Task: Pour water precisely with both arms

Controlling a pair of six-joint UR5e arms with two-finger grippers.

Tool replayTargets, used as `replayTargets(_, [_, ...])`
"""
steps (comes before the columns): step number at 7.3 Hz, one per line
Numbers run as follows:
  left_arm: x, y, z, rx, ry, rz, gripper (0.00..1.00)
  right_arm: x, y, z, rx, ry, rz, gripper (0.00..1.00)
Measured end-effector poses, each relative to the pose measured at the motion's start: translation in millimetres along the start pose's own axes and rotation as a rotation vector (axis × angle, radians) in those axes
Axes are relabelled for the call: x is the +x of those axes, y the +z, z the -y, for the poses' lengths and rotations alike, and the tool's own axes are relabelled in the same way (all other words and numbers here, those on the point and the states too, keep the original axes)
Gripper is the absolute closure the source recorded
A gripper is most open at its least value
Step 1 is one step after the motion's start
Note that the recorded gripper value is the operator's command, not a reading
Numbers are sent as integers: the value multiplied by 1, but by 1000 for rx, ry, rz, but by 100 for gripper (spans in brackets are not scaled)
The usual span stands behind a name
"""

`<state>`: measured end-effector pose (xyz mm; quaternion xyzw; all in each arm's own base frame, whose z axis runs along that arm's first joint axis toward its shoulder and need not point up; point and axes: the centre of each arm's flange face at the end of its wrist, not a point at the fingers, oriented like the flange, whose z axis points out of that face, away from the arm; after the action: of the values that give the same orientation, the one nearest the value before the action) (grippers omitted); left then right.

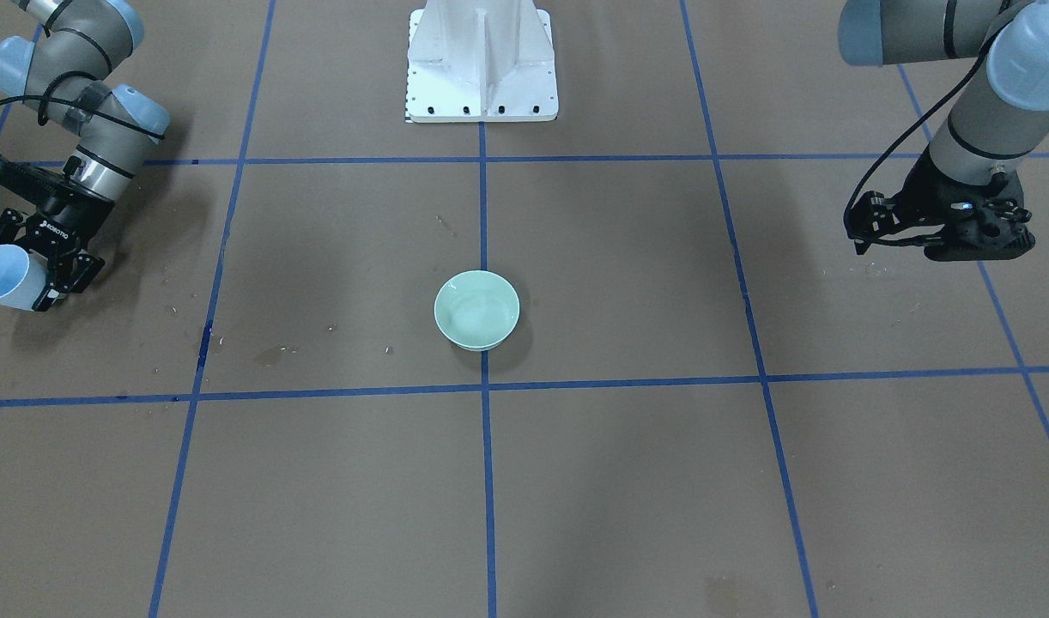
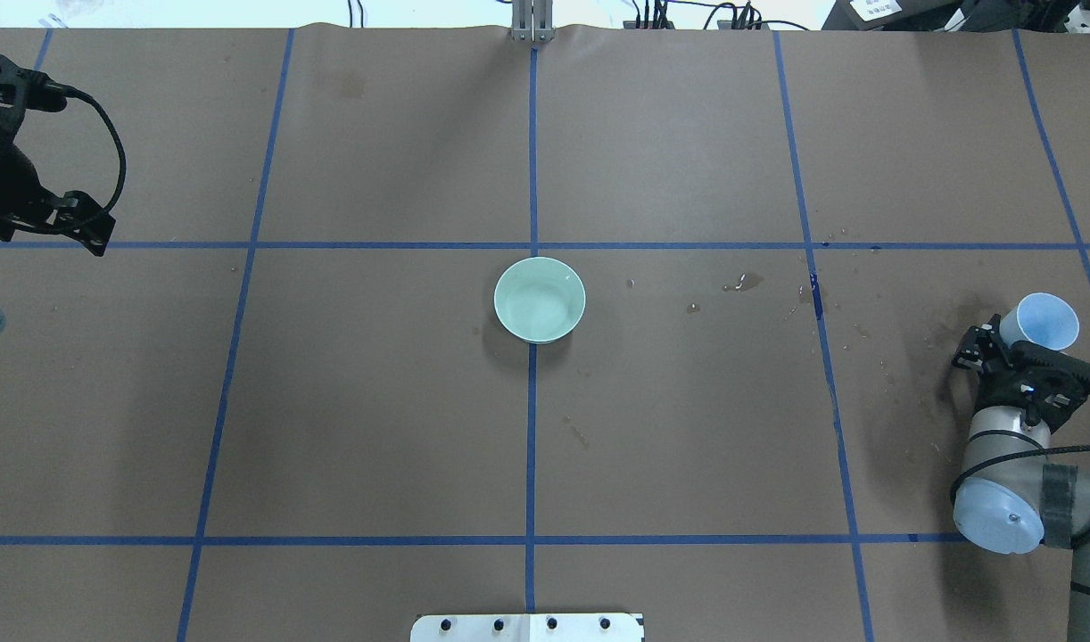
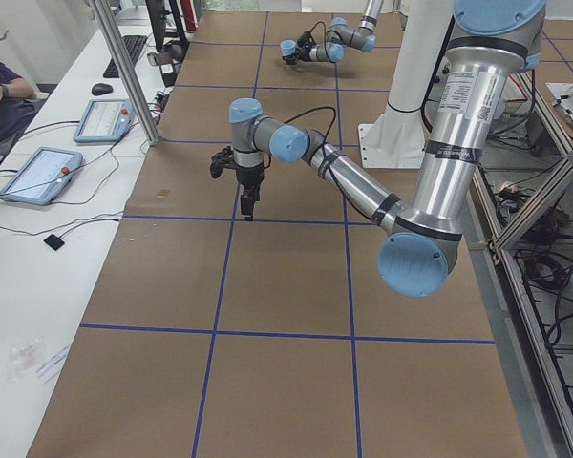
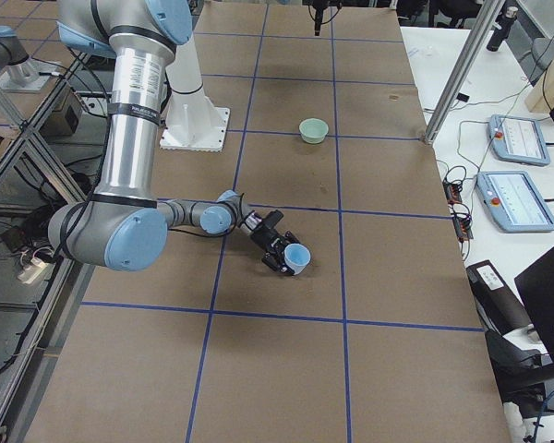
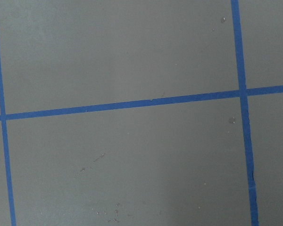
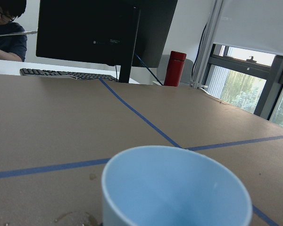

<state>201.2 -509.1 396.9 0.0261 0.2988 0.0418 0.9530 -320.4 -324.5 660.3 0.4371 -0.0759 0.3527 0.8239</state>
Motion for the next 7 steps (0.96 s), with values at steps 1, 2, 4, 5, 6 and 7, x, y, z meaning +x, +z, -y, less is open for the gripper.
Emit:
replayTargets(1, [0, 1, 0, -1, 1, 1, 0, 1, 1, -1, 1, -1, -2, 17])
replayTargets(2, [0, 1, 1, -1, 2, 1, 0, 2, 2, -2, 3, -2, -3, 6])
replayTargets(4, [-1, 1, 1, -1, 1, 2, 0, 3, 3, -3, 5, 1, -4, 4])
replayTargets(5, [-1, 1, 1, -1, 1, 2, 0, 3, 3, -3, 6, 4, -3, 2])
replayTargets(6, [-1, 1, 1, -1, 1, 2, 0, 2, 3, -2, 7, 9, -2, 1])
replayTargets(7, [-1, 1, 1, -1, 1, 2, 0, 0, 0, 1, 4, 21, 3, 1])
